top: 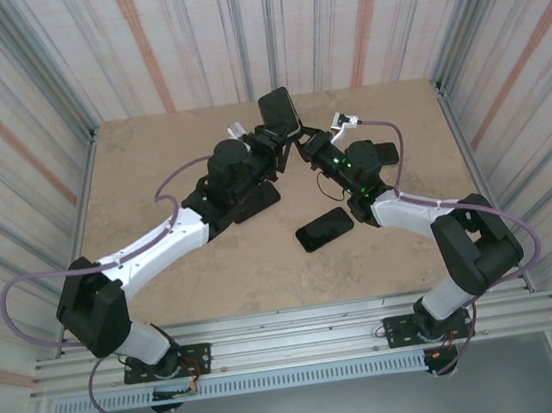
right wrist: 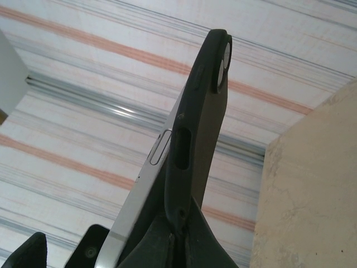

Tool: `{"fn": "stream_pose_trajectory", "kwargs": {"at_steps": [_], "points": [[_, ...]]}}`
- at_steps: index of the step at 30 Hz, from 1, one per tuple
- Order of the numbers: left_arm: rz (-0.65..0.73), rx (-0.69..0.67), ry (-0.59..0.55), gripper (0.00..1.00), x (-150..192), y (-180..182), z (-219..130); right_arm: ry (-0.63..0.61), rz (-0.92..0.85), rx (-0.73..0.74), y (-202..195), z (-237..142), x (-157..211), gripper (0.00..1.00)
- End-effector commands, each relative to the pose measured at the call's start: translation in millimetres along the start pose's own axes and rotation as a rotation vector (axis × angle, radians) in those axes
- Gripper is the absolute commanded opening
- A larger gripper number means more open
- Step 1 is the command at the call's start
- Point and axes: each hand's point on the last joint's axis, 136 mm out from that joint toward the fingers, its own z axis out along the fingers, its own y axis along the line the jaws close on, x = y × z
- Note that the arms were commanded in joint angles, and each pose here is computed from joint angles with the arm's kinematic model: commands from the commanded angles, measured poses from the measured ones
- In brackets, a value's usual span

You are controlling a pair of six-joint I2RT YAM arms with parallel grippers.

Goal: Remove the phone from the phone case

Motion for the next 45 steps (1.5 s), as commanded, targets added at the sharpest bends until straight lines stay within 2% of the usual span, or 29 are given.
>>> {"fn": "stream_pose_trajectory", "kwargs": {"at_steps": [1,13,18,23,27,35,38,42,45], "points": [[-0.017,-0.015,-0.029,0.57,-9.9,10.9,1.8,-0.038,-0.055,-0.144,42.9,-5.7,-7.0,0.00],[-0.084,-0.020,-0.132,0.56,-21.3,14.0,7.6,-0.103,-0.055,-0.172,37.7,-10.4,-5.6,0.00],[-0.134,0.018,-0.183,0.51,-25.7,7.6,11.7,-0.146,-0.050,-0.202,35.8,-13.6,-5.3,0.00],[-0.185,0.076,-0.169,0.47,-20.2,-6.1,26.8,-0.148,-0.036,-0.211,31.2,-10.6,0.8,0.00],[-0.203,0.119,-0.166,0.38,-19.5,-14.3,32.0,-0.156,-0.036,-0.194,25.1,-9.9,1.9,0.00],[-0.189,0.143,-0.175,0.13,-20.0,-26.7,28.6,-0.168,-0.019,-0.162,16.5,-7.8,5.6,0.00],[-0.182,0.167,-0.158,0.05,-17.3,-35.1,29.0,-0.186,-0.002,-0.102,3.0,-7.4,4.0,0.00],[-0.160,0.175,-0.156,0.00,-17.2,-40.8,25.9,-0.194,-0.002,-0.037,-9.1,-7.2,5.2,0.00],[-0.136,0.183,-0.159,0.00,-17.4,-45.8,22.8,-0.193,0.002,0.059,-25.2,-7.4,6.6,0.00]]}}
